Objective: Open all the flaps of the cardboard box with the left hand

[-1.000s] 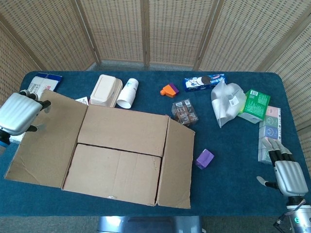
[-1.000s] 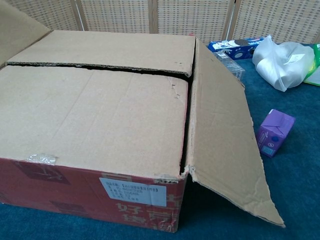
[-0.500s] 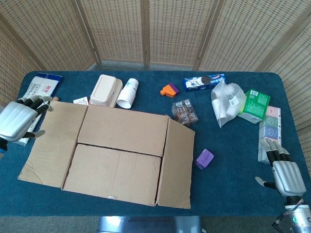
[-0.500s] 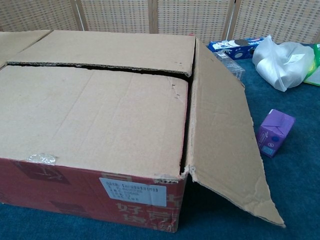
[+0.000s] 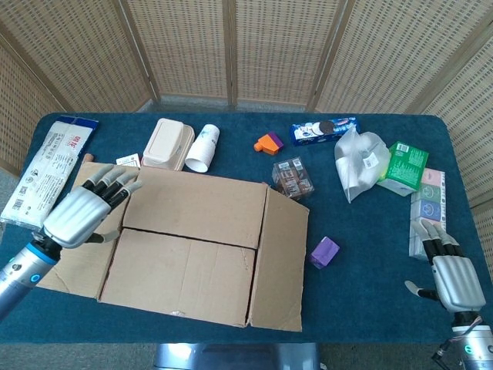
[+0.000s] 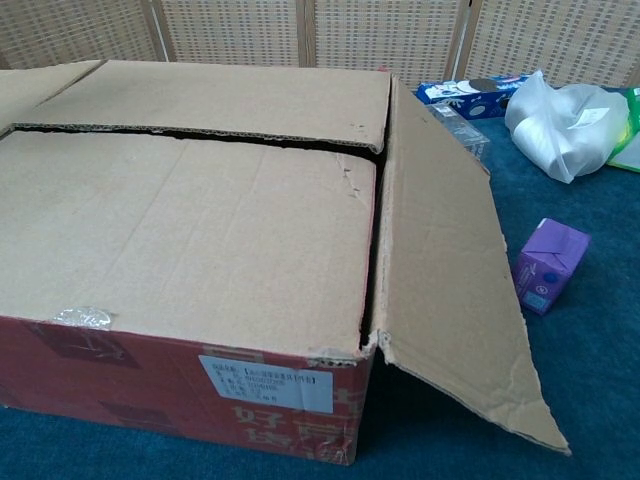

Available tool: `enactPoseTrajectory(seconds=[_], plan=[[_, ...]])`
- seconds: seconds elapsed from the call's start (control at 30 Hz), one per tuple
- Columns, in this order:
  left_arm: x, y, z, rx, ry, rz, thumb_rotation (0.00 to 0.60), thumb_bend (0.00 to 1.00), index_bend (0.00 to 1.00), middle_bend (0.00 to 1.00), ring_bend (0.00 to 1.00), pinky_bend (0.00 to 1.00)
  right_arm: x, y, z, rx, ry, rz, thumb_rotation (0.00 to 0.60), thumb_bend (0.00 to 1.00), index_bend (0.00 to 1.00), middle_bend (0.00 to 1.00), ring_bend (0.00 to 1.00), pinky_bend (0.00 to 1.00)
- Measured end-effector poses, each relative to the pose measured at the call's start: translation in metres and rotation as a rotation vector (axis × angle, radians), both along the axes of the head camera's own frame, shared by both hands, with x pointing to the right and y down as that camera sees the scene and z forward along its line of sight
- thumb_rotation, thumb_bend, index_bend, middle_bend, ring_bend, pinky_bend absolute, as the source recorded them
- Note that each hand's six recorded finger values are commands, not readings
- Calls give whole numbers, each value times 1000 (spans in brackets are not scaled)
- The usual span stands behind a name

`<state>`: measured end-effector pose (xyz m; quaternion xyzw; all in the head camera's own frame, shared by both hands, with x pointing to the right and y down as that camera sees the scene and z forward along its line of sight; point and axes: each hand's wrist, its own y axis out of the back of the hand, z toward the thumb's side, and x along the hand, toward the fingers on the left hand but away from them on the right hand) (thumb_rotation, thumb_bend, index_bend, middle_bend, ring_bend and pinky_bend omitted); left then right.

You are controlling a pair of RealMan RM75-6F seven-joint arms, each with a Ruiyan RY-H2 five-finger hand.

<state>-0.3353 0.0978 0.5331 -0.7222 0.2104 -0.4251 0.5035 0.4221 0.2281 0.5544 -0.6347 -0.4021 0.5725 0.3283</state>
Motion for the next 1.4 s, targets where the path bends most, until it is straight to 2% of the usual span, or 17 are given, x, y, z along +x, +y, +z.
enactPoseTrajectory(seconds=[0.17, 0.33, 0.53, 0.83, 1.13, 1.4], plan=[[25, 10, 14, -11, 28, 31, 600, 165, 41, 0, 0, 72, 2, -1, -2, 3, -9, 9, 600, 0, 0, 0, 0, 151], [39, 13, 21, 8, 60, 48, 600, 164, 3, 0, 0, 77, 3, -2, -2, 4, -13, 13, 600, 0, 0, 0, 0, 150], [48, 11, 30, 42, 50, 55, 600, 164, 0, 0, 0, 83, 4, -3, -3, 6, -18, 17, 600, 0, 0, 0, 0, 150], [47, 2, 36, 78, 24, 33, 600, 165, 0, 0, 0, 86, 4, -3, -2, 4, -17, 14, 600, 0, 0, 0, 0, 151], [43, 9, 47, 41, 34, 19, 600, 165, 0, 0, 0, 88, 3, -2, -3, 4, -24, 14, 600, 0, 0, 0, 0, 150], [33, 11, 48, 44, 21, 20, 600, 165, 0, 0, 0, 89, 3, -2, -3, 1, -28, 13, 600, 0, 0, 0, 0, 151]])
